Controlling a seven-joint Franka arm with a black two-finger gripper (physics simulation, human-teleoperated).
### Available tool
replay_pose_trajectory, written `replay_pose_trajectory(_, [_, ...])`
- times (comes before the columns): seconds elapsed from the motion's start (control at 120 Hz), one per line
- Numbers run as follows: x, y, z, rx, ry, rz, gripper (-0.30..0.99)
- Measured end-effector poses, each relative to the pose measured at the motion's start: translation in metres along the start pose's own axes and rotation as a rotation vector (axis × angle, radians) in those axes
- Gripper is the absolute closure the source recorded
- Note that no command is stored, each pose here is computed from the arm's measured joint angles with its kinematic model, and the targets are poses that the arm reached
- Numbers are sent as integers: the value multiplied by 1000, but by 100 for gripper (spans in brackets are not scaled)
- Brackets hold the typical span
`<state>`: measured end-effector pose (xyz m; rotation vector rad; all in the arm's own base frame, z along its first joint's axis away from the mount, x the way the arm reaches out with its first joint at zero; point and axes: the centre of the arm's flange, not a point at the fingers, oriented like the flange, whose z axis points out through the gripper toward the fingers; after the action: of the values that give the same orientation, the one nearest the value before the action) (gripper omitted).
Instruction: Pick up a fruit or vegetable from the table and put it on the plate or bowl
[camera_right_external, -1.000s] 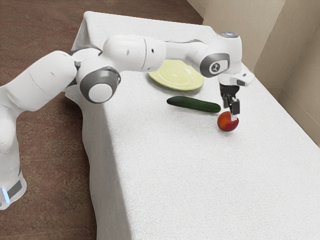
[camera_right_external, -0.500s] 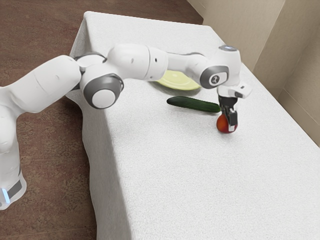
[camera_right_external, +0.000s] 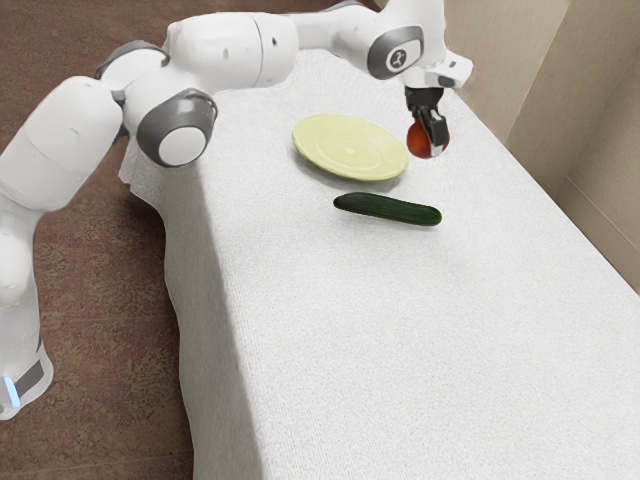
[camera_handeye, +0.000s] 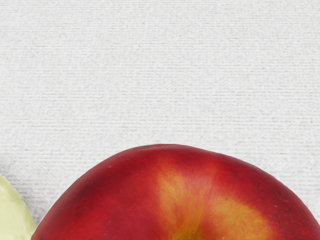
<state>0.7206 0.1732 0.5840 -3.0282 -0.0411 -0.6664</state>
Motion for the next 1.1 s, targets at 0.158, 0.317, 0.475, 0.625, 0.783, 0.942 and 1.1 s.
replay_pose_trajectory(0.158, [-45,-124,-6,83,-69,-157,17])
replay_pose_trajectory(0.317, [-76,-171,10,87,-135,-224,19])
replay_pose_trajectory(0.475, [-96,-206,12,94,-157,-268,19])
replay_pose_trajectory(0.625, [-99,-210,17,88,-162,-269,16])
replay_pose_trajectory(0.783, [-102,-215,19,75,-160,-275,6])
replay_pose_trajectory(0.942, [-104,-220,18,74,-158,-274,4])
replay_pose_trajectory(1.1, [-105,-223,15,77,-156,-270,1])
